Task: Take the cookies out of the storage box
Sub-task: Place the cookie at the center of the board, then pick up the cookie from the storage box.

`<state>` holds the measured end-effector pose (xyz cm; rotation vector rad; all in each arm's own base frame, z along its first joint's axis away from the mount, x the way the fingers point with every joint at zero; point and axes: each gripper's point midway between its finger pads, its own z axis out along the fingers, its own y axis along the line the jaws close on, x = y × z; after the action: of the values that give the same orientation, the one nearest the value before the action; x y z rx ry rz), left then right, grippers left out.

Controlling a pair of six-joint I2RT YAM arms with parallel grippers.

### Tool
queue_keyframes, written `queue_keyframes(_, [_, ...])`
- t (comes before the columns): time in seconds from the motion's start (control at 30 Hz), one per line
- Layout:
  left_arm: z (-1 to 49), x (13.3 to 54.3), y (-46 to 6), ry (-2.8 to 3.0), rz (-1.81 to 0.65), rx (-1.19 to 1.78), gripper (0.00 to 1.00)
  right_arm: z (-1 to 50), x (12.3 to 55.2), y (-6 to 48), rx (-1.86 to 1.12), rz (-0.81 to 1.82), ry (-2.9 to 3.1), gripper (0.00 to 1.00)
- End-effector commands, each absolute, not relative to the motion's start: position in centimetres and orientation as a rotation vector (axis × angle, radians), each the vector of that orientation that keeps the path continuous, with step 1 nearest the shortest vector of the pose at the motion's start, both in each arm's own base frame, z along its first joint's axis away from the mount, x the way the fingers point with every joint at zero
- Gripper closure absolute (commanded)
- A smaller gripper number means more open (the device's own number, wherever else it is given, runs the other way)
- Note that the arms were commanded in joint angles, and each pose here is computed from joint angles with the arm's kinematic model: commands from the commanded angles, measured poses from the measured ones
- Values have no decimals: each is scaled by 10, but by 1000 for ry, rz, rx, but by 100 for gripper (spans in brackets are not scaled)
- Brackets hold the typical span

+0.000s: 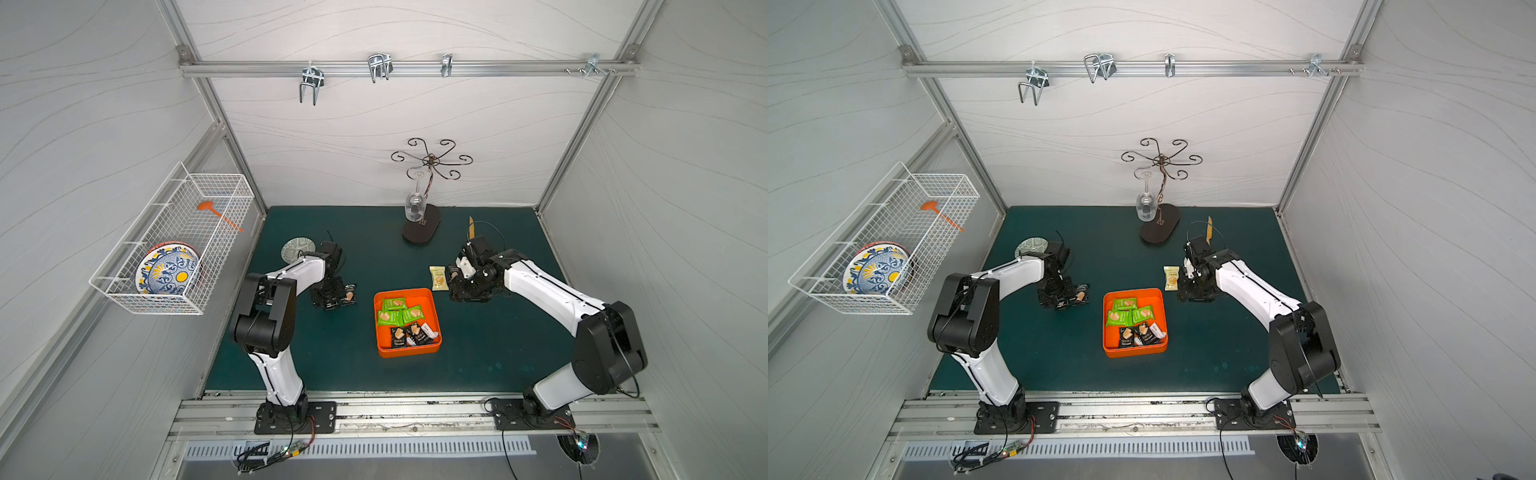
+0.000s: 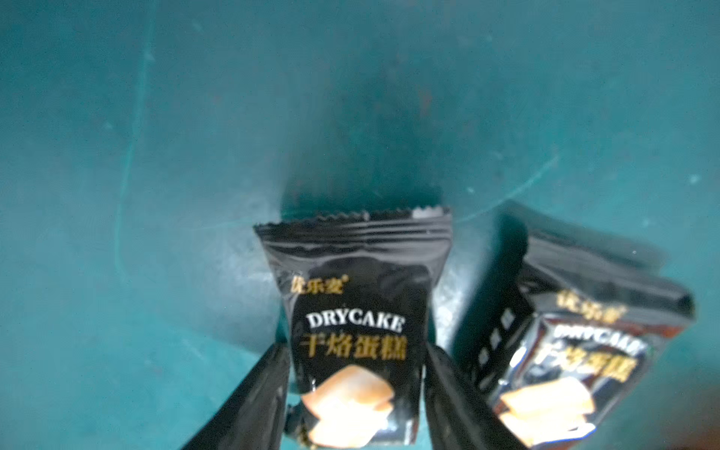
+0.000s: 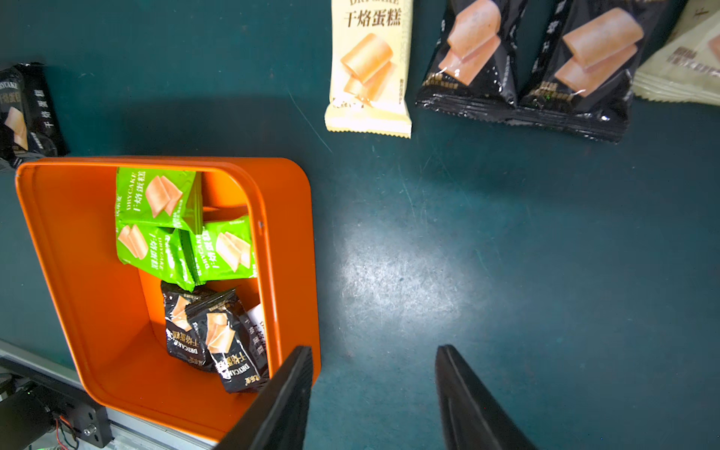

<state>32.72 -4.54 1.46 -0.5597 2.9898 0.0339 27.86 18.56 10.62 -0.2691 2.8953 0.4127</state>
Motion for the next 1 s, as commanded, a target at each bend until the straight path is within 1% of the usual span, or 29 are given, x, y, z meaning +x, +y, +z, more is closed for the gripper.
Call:
queue_keyframes(0.0, [14, 329, -46, 2992, 33, -557, 35, 109, 277, 185, -290, 391, 2904, 44])
queue_keyframes(0.13, [35, 332, -45, 2956, 26, -552, 34, 112, 277, 186, -293, 394, 2895, 45])
queue_keyframes(0.3, [78, 333, -46, 2887, -17, -549, 33, 117, 276, 189, -300, 400, 2881, 45])
queue_keyframes(0.43, [109, 323, -56, 2837, -104, -578, 33, 117, 275, 192, -311, 407, 2875, 44])
queue_keyframes(0.6, [143, 305, -82, 2766, -159, -541, 33, 120, 272, 202, -344, 460, 2856, 44])
queue_keyframes(0.77, [141, 283, -115, 2714, -355, -653, 33, 131, 258, 234, -550, 557, 2782, 45])
queue_keyframes(0.87, [130, 273, -120, 2681, -433, -745, 33, 136, 243, 256, -716, 595, 2718, 45])
queue_keyframes(0.97, [118, 266, -122, 2693, -465, -775, 33, 134, 228, 274, -857, 617, 2685, 45])
